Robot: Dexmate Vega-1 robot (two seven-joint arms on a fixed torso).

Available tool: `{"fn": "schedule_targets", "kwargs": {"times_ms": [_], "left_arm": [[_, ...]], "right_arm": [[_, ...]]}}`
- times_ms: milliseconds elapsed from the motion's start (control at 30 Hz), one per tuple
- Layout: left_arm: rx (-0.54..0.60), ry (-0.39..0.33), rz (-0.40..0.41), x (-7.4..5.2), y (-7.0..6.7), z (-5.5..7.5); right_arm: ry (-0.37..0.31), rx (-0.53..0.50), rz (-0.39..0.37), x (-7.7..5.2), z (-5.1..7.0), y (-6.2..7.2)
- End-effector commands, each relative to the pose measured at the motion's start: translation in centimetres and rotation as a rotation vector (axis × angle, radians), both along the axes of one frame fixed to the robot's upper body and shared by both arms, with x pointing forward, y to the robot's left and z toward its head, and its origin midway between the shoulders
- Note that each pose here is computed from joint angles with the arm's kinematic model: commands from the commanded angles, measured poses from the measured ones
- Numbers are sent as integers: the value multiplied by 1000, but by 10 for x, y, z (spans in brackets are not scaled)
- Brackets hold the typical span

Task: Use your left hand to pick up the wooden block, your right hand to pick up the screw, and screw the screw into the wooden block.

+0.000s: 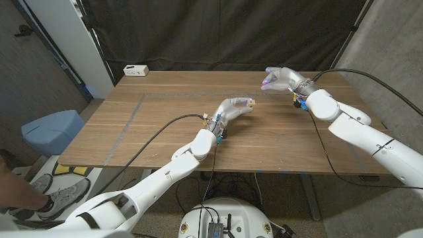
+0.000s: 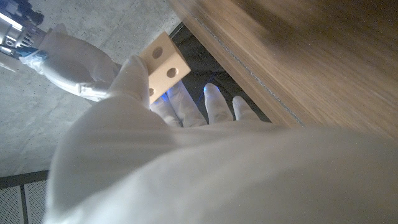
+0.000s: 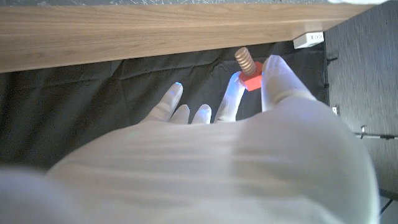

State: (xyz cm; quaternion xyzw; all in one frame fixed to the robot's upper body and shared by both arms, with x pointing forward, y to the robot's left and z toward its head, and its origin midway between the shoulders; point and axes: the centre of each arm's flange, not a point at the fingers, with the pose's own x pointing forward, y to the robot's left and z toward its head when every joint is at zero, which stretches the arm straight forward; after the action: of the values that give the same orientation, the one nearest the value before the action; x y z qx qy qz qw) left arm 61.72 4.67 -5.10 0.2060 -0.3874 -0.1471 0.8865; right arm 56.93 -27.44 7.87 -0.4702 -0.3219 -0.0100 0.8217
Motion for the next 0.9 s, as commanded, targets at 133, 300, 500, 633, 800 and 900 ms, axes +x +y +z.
{"fn": "schedule_targets", "kwargs": {"times_ms": [133, 300, 500, 633, 800, 900], "left_arm": [[-11, 4, -2, 0, -4, -1], [-15, 8, -3, 1, -6, -2], [-18, 12, -3, 2, -8, -3], [-22, 11, -1, 3, -8, -3], [-26, 9, -3, 4, -10, -2], [-30, 10, -3, 4, -12, -2]], "right_arm": [[-32, 209, 82, -14, -11, 3], [-48, 271, 105, -16, -16, 3], [-70, 342, 138, -16, -20, 5], [-89, 382, 155, -16, -24, 8], [-120, 435, 166, -18, -32, 12], [-132, 472, 175, -19, -37, 13]]}}
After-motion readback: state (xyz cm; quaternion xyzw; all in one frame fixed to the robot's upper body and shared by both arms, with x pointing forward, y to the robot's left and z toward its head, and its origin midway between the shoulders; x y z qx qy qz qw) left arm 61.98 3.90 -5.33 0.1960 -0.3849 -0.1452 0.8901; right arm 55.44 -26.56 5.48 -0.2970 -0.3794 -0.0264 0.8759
